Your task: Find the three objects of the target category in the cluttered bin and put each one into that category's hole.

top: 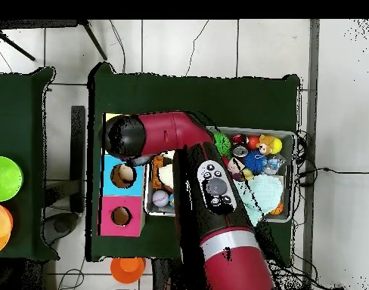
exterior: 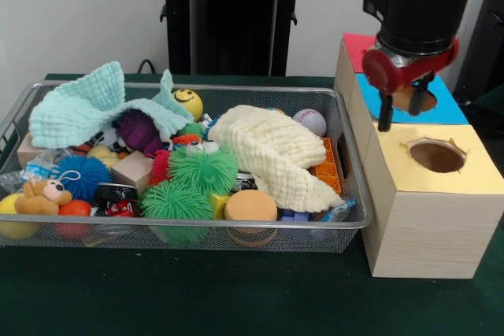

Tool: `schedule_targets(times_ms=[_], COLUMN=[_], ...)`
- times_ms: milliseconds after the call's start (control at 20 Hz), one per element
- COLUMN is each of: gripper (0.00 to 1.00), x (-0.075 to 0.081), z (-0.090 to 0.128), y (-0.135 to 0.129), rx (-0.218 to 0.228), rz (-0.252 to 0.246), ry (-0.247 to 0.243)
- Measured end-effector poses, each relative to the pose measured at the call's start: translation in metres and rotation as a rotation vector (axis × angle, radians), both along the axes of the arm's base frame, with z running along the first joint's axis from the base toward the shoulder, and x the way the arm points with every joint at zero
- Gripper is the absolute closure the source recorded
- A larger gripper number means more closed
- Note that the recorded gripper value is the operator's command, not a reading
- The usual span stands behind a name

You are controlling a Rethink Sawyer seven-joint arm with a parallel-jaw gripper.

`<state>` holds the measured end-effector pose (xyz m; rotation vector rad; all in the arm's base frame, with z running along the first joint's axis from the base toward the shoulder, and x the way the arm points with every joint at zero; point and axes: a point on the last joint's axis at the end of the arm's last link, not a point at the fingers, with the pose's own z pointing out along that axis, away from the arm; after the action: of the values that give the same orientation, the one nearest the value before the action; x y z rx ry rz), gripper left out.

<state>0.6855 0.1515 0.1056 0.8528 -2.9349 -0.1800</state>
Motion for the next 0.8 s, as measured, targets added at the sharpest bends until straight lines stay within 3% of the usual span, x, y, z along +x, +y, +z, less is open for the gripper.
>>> schedule_targets(times_ms=[150,300,600,800], gripper=[0.00,0.00,0.00,0.00], x=[0.000,0.008,0.024,0.028], z=[0.010,0.028,0.049,0.051], y=[-0.015,-0.036,-0.069,-0.085], rx=[-0.038,-0.077,-0.096,-0.109], rz=[0.001,-0.008,-0.048,-0.065], ry=[0.019,0.007,-0.031,-0.041])
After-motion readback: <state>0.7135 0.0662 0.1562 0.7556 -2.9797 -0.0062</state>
